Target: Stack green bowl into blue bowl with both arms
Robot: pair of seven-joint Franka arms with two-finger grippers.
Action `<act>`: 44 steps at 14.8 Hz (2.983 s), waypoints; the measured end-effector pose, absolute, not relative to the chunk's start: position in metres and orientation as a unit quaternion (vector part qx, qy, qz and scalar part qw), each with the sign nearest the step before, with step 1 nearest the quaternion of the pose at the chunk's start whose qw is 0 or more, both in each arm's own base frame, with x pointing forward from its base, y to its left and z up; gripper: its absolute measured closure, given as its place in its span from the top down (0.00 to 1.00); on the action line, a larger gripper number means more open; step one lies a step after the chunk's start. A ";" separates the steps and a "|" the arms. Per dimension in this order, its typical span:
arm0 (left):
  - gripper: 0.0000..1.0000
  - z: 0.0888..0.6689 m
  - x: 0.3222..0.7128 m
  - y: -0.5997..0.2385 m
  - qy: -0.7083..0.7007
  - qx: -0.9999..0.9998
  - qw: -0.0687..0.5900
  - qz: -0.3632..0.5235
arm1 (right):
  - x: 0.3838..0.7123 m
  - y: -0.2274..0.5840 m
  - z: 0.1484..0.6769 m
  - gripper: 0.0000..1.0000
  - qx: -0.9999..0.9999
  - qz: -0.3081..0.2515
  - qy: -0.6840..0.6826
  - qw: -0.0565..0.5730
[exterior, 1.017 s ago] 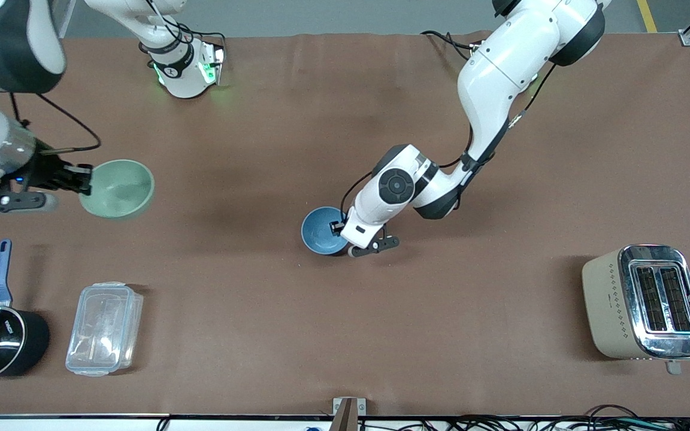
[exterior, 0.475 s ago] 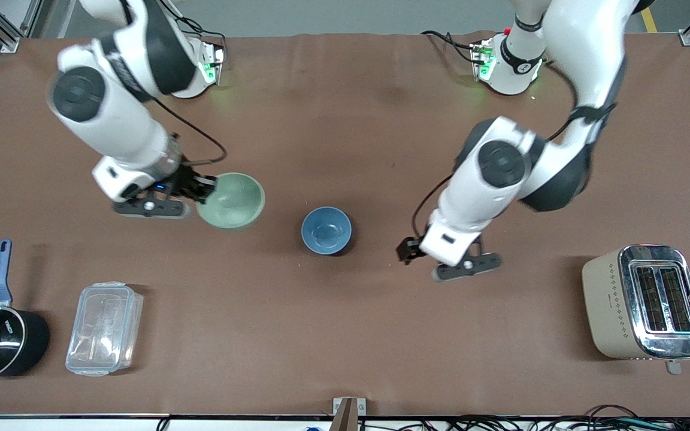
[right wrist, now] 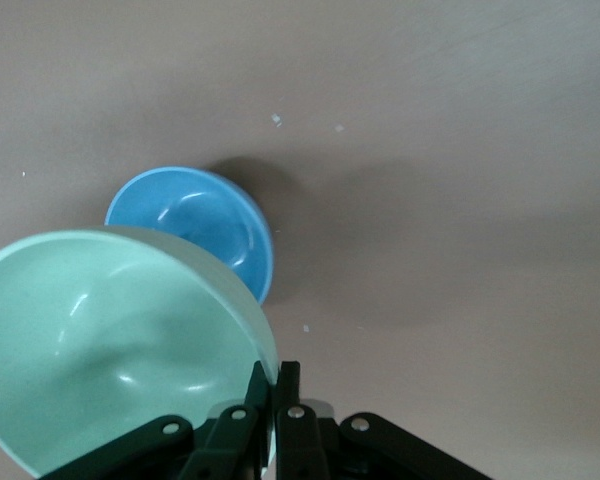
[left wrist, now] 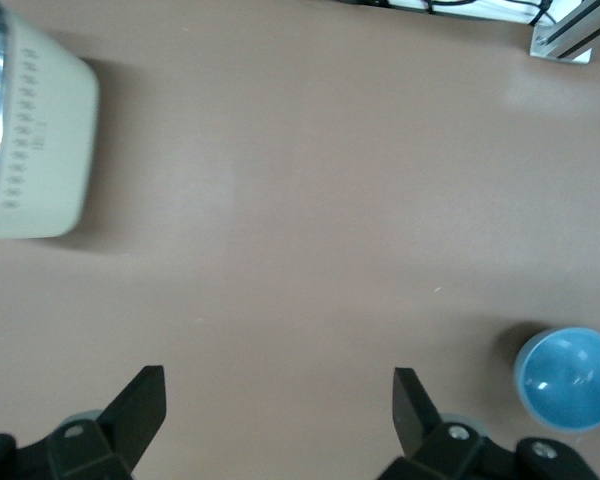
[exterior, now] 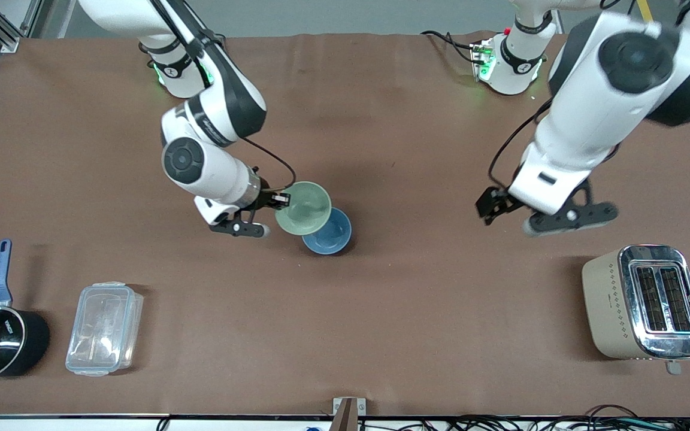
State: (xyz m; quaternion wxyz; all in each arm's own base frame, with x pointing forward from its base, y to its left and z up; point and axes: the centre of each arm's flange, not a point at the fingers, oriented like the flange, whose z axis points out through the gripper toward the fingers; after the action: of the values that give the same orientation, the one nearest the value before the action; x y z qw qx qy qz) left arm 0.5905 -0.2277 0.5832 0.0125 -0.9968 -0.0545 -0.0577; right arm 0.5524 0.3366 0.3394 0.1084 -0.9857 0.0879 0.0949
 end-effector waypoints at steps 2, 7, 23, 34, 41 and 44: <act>1.00 0.605 0.580 -0.204 -0.032 -0.998 0.013 -0.047 | 0.552 0.343 0.324 0.04 -0.982 0.102 0.100 0.120; 1.00 0.633 0.556 -0.150 0.034 -0.999 0.016 -0.020 | 0.555 0.349 0.283 0.04 -0.972 0.124 0.137 0.146; 1.00 0.625 0.519 -0.075 0.030 -0.999 0.024 0.007 | 0.558 0.349 0.241 0.07 -0.970 0.124 0.153 0.141; 1.00 0.609 0.531 -0.076 0.030 -0.999 0.022 0.019 | 0.555 0.353 0.235 0.07 -0.966 0.135 0.164 0.150; 1.00 0.622 0.532 -0.075 0.029 -0.999 0.021 0.004 | 0.562 0.353 0.238 0.04 -0.966 0.111 0.170 0.160; 1.00 0.623 0.533 -0.075 0.029 -0.999 0.020 0.003 | 0.562 0.352 0.236 0.04 -0.966 0.111 0.171 0.159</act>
State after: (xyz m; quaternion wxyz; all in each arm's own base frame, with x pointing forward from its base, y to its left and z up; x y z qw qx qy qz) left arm 0.5325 -0.0751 0.6232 0.0204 -0.9994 0.0290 0.0034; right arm 0.5617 0.3522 0.2358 0.1593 -0.9660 0.1707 0.1113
